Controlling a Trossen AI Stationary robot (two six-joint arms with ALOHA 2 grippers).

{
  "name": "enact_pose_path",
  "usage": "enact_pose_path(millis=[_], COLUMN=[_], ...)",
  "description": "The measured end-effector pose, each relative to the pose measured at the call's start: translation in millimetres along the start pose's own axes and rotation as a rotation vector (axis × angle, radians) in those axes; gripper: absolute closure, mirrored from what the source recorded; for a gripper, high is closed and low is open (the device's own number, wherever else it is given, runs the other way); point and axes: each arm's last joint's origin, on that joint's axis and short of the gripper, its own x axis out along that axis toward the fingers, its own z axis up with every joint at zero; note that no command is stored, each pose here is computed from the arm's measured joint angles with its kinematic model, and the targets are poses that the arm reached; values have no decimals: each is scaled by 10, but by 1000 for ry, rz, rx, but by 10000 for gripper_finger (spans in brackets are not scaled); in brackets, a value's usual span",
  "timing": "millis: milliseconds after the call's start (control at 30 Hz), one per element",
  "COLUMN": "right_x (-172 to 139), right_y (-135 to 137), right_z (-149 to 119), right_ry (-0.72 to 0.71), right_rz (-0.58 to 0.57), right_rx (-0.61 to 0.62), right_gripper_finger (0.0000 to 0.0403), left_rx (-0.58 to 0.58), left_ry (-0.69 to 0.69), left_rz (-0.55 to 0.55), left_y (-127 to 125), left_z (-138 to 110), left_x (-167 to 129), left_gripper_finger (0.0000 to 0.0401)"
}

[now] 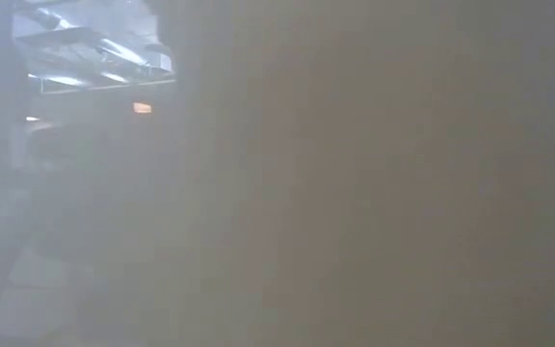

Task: Pick & Place USB Port
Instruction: Put the top brown HDMI cable into the blue bin

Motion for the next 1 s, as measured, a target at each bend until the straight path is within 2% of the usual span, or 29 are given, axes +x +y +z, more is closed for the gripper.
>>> enact_pose_path(millis=[67, 200, 300, 400, 533, 633, 833, 1000], right_x=[4, 18, 30, 84, 116, 129, 125, 93], right_y=[-94, -338, -411, -394, -314, -286, -255, -221], right_z=[-65, -318, -426, -480, -477, -473, -466, -457], right_ry=[56, 190, 244, 261, 238, 232, 281, 300], right_rz=[-112, -478, -601, -605, -544, -518, -438, -392], right_rx=[63, 137, 176, 182, 155, 129, 92, 35], right_gripper_finger=[403, 403, 403, 403, 403, 403, 403, 403], left_rx=[24, 35, 0, -26, -17, 36, 123, 110], left_ry=[-2, -8, -3, 56, 158, 213, 261, 271], left_rz=[2, 71, 178, 291, 336, 351, 399, 478], left_y=[-30, 4, 116, 287, 356, 287, -17, -73], left_z=[24, 7, -2, -43, -5, 68, 287, 430], left_x=[-19, 10, 32, 105, 249, 378, 549, 671], left_gripper_finger=[295, 295, 295, 295, 295, 295, 295, 268])
